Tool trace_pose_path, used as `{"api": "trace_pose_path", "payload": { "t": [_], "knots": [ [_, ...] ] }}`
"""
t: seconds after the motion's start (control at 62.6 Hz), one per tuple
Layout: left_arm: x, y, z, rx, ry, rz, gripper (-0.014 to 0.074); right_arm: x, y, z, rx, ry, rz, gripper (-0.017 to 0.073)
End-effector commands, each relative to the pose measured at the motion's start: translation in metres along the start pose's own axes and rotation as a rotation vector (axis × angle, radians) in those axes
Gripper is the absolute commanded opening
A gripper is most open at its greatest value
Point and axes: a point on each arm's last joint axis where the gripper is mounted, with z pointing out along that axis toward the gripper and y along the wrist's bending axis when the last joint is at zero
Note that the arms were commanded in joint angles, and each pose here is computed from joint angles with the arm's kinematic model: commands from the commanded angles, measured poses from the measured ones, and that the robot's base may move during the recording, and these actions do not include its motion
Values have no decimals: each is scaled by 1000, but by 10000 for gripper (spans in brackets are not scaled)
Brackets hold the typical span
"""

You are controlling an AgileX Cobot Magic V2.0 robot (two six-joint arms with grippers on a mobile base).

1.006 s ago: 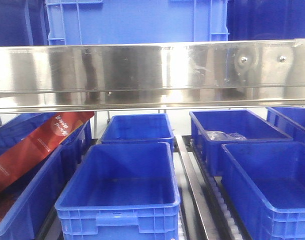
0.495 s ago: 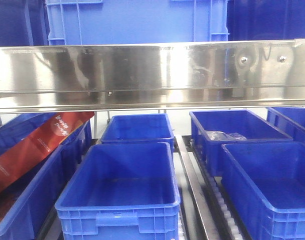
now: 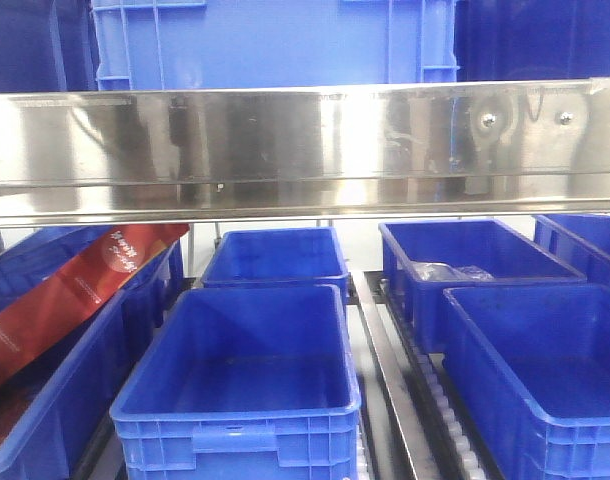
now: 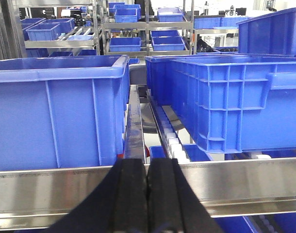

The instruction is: Place valve from conveyor to right shelf box

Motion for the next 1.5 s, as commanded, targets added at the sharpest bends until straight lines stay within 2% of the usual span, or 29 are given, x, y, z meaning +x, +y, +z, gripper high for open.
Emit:
{"api": "trace_pose_path", "payload": {
  "t": [0.0, 0.176, 0.367, 0.495, 0.623, 0.671, 0.719, 0.83, 1.054, 1.134, 1.485],
  "knots": [
    [-2, 0, -1, -4, -27, -1, -111, -1, -1, -1, 7, -18, -9, -162],
    [7, 1, 2, -32, -11, 10, -111, -1, -1, -1, 7, -18, -9, -162],
    [45, 5, 12, -142, -87, 14, -111, -1, -1, -1, 7, -18, -9, -162],
    [87, 7, 27, -148, -76, 4, -111, -1, -1, -1, 7, -18, -9, -162],
    [117, 5, 33, -117, -70, 5, -111, -1, -1, -1, 7, -20, -9, -162],
    [114, 4, 33, -101, -107, 6, -111, -1, -1, -1, 7, -22, -9, -162],
    [120, 3, 34, -77, -41, 3, -111, -1, -1, -1, 7, -24, -9, -162],
    [121, 1, 34, -47, -26, 5, -111, -2, -1, -1, 7, -26, -9, -162],
    [117, 2, 34, -53, -71, 6, -111, -2, -1, -1, 7, -26, -9, -162],
    [118, 2, 34, -52, -67, -16, -111, -2, -1, -1, 7, -26, -9, -162],
    [115, 2, 34, -55, -95, -15, -111, -2, -1, -1, 7, -26, -9, -162]
  ]
}}
